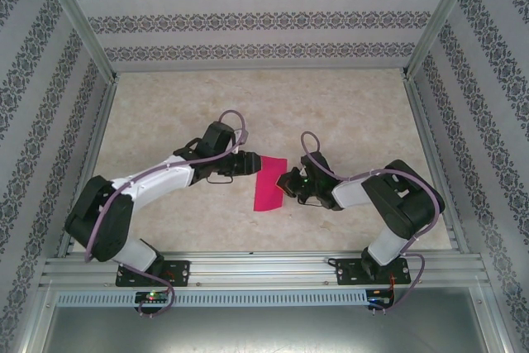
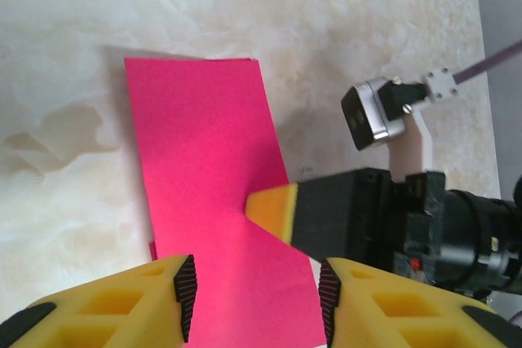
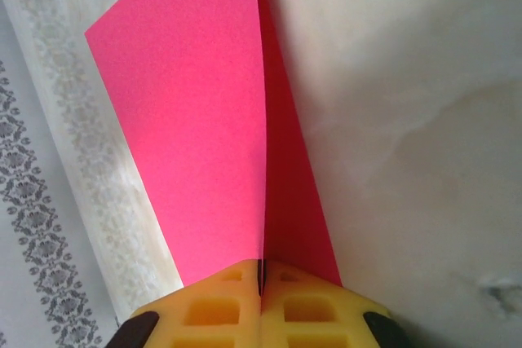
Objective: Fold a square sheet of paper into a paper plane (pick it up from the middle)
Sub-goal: Third fold the triangle at the center of the table.
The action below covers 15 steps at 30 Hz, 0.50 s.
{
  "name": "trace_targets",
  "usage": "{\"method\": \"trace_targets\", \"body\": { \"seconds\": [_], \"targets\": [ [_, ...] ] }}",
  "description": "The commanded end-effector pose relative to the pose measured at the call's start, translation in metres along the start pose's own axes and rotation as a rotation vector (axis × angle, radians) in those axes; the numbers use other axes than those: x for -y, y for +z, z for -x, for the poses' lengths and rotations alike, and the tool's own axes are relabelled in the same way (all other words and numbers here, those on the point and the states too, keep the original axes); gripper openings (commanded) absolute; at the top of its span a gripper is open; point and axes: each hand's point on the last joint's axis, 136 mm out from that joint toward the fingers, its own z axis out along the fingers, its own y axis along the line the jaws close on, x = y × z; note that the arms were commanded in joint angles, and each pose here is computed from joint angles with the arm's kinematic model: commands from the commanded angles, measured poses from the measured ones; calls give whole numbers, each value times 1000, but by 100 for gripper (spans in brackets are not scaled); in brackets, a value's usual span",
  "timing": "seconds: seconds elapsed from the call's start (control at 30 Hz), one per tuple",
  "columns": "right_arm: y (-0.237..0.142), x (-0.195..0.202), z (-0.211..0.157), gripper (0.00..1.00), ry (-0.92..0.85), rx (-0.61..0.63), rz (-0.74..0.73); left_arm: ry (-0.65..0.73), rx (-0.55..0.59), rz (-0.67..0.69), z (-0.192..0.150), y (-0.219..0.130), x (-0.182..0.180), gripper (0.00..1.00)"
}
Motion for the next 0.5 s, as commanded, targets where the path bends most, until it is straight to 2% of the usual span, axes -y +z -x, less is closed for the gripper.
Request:
{"method": "trace_targets", "body": {
  "seconds": [0.0, 0.27, 0.47],
  "targets": [
    [1, -15, 6, 10, 30, 60, 44, 62, -10, 28, -13, -8, -1, 48],
    [0, -16, 3, 34, -13, 19, 36, 301, -134, 102, -60, 2, 23, 52],
    [-7, -24, 4, 34, -52, -11, 57, 526, -179, 257, -96, 13, 28, 55]
  ]
}}
